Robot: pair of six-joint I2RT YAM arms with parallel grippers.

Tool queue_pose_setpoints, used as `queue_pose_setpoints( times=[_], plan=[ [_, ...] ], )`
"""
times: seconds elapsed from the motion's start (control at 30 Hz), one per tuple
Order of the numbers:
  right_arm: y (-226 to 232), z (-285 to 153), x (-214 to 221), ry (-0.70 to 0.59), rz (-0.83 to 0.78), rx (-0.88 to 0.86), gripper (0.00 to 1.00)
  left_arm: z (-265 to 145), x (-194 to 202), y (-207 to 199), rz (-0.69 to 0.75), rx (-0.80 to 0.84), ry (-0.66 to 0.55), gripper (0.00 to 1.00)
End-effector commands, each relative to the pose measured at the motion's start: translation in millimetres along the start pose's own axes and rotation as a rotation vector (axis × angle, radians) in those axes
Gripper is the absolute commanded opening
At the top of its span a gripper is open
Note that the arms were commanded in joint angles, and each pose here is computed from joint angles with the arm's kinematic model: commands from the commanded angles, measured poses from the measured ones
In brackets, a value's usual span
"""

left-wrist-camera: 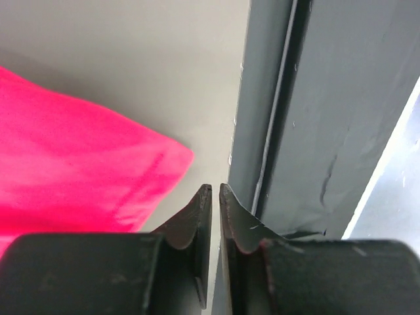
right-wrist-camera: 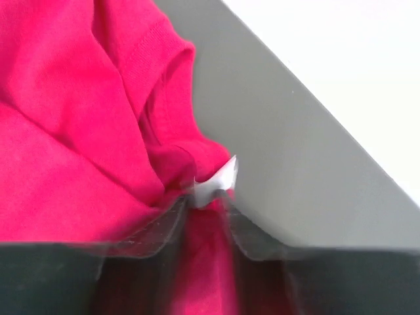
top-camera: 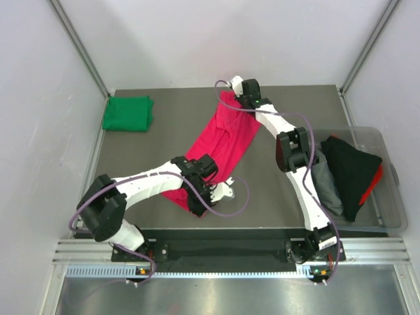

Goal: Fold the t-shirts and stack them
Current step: Fold the tshirt

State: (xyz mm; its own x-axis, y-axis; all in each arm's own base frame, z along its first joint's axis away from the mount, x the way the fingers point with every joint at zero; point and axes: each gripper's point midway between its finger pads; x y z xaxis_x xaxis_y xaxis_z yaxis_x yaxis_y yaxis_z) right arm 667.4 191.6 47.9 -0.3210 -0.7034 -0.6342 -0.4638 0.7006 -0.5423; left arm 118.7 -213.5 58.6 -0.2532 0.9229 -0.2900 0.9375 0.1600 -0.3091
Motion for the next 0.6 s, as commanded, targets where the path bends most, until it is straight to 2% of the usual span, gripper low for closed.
queue_pose_setpoints(
  times=[0.0, 0.03, 0.07, 0.1, 0.17, 0.2, 0.27, 0.37, 0.5, 0.57],
  plan=[
    [-31, -9, -39, -0.109, 0.01, 0.122, 0.44, -15, -28, -1, -0.019, -0.002, -0.059, 0.17],
    [-34, -15, -41, -0.106, 0.003, 0.126, 0.51, -17, -31, 1, -0.02, -0.02, -0.064, 0.2],
    [-31, -17, -30, -0.075, -0.009, 0.118, 0.57, -20, -32, 4, -0.021, -0.037, -0.062, 0.29],
    [-55, -40, -48, -0.109, -0.002, 0.16, 0.64, -30, -41, 7, -0.016, -0.065, -0.085, 0.33],
    [-64, -58, -37, -0.086, 0.011, 0.166, 0.69, -44, -42, 14, -0.03, -0.116, -0.079, 0.33],
    [-95, -94, -62, -0.146, 0.054, 0.212, 0.71, -61, -55, 20, -0.03, -0.148, -0.126, 0.32],
    [-128, -139, -74, -0.19, 0.1, 0.261, 0.73, -86, -64, 42, -0.083, -0.219, -0.204, 0.32],
    [-147, -182, -77, -0.2, 0.148, 0.283, 0.73, -129, -73, 73, -0.175, -0.36, -0.318, 0.33],
    [-132, -193, -58, -0.148, 0.225, 0.204, 0.7, -143, -49, 91, -0.294, -0.456, -0.388, 0.34],
    [-109, -182, -38, -0.104, 0.348, 0.071, 0.59, -141, -32, 102, -0.35, -0.515, -0.384, 0.35]
  ],
)
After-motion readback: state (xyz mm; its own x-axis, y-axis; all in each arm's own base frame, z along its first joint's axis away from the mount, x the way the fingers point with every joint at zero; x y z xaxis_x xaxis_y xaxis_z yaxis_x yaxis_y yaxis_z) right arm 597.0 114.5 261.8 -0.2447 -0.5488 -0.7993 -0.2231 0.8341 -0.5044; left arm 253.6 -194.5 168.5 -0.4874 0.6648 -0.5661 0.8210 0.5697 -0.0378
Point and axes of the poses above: each gripper's point midway between its finger pads, its own z axis out along the fingers, its own y axis along the line the jaws close on, x = y × z, and after that the axes turned 4 degrees about -z, right-handed
